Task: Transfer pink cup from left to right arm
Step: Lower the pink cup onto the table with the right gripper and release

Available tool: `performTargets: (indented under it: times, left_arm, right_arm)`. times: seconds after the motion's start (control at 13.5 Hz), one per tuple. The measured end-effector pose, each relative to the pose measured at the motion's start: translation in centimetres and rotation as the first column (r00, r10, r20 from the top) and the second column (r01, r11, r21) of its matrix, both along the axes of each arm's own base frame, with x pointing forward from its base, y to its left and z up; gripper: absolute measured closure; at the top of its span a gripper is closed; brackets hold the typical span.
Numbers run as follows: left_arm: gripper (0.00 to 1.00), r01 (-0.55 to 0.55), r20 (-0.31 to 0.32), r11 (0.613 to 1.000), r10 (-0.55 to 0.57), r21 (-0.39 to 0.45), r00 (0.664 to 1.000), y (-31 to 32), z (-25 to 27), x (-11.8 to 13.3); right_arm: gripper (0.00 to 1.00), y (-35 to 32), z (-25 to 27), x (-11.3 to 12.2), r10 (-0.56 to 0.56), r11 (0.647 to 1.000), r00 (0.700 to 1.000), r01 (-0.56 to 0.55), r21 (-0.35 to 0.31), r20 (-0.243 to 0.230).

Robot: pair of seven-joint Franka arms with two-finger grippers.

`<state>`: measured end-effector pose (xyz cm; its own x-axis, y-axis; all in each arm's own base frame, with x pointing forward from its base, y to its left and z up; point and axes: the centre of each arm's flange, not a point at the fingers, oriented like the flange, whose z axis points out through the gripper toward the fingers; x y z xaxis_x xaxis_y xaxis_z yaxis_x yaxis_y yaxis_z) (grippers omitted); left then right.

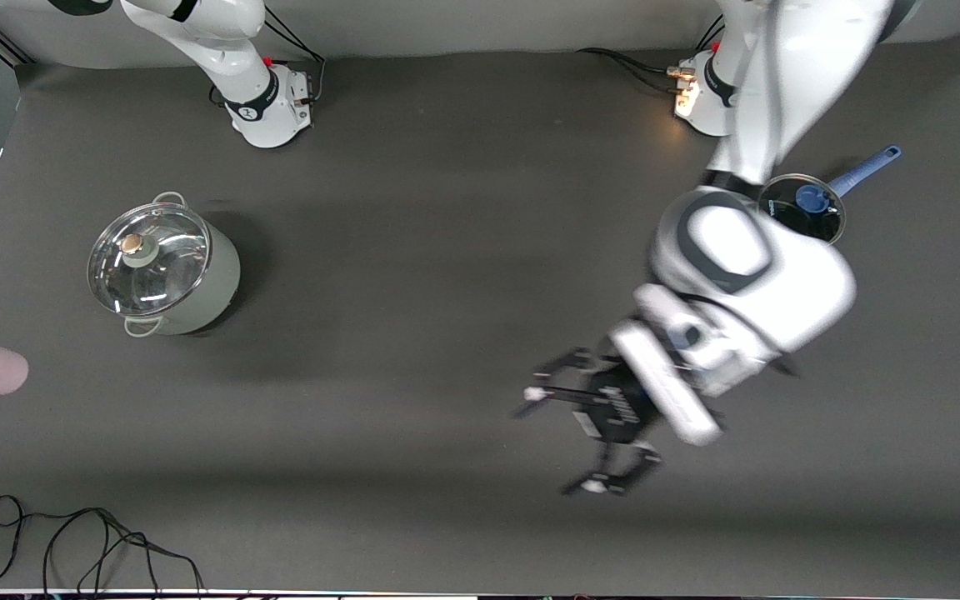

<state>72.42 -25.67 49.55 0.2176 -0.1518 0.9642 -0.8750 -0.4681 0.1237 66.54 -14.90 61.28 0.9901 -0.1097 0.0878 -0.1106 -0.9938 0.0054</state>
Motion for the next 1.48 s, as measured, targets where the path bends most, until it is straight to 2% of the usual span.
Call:
performTargets:
  times: [0.15, 0.22, 0.37, 0.52, 0.59, 0.74, 0.81, 0.96, 1.11, 1.26, 1.33, 1.48]
  left_arm:
    - [0.0, 0.103, -0.048, 0.994, -0.103, 0.017, 0.994, 7.2, -0.4, 0.4]
    - [0.0, 0.165, -0.093, 0.985, -0.16, 0.042, 0.983, 11.1, -0.9, 0.2]
    - [0.0, 0.27, -0.227, 0.955, -0.239, 0.119, 0.944, 20.0, -1.3, -1.0]
    - [0.0, 0.35, -0.376, 0.916, -0.26, 0.194, 0.889, 27.5, 0.0, -3.7]
    - [0.0, 0.364, -0.45, 0.898, -0.227, 0.247, 0.864, 30.4, 1.1, -5.2]
    - [0.0, 0.352, -0.555, 0.846, -0.081, 0.401, 0.828, 34.2, 4.2, -7.9]
    - [0.0, 0.336, -0.592, 0.819, 0.006, 0.466, 0.806, 34.8, 6.1, -9.2]
    - [0.0, 0.27, -0.633, 0.79, 0.185, 0.551, 0.752, 35.1, 9.0, -10.9]
    - [0.0, 0.178, -0.648, 0.764, 0.371, 0.62, 0.665, 35.1, 11.0, -12.0]
    - [0.0, 0.075, -0.664, 0.742, 0.543, 0.666, 0.514, 34.8, 11.8, -12.5]
    - [0.0, 0.044, -0.658, 0.72, 0.606, 0.693, 0.447, 34.5, 11.9, -12.6]
    - [0.0, 0.026, -0.637, 0.669, 0.694, 0.743, 0.334, 33.3, 11.8, -13.0]
  right_arm:
    - [0.96, 0.0, -1.6, 0.3, 0.028, 1.0, 0.999, -0.027, 0.016, -0.017]
    - [0.96, 0.1, -2.8, 0.8, 0.044, 0.999, 0.999, -0.044, 0.026, -0.007]
    - [0.96, 0.1, -6.3, 1.9, 0.077, 0.997, 0.997, -0.077, 0.031, 0.012]
    - [0.96, -0.3, -10.5, 2.6, 0.134, 0.991, 0.991, -0.134, 0.025, 0.018]
    - [0.96, -0.5, -12.9, 2.9, 0.148, 0.989, 0.988, -0.149, 0.022, 0.038]
    - [0.96, -0.5, -18.6, 3.0, 0.158, 0.987, 0.984, -0.16, 0.008, 0.081]
    - [0.96, -0.5, -21.3, 2.6, 0.175, 0.984, 0.982, -0.176, 0.004, 0.077]
    - [0.96, -0.6, -25.2, 2.0, 0.191, 0.981, 0.979, -0.192, 0.009, 0.068]
    - [0.96, -0.4, -28.0, 2.0, 0.188, 0.981, 0.98, -0.19, 0.033, 0.063]
    - [0.96, 0.2, -30.5, 2.4, 0.193, 0.98, 0.979, -0.196, 0.038, 0.059]
    - [0.96, 0.4, -31.6, 2.5, 0.196, 0.979, 0.979, -0.198, 0.038, 0.059]
    - [0.96, 0.4, -33.2, 2.8, 0.195, 0.98, 0.979, -0.198, 0.033, 0.066]
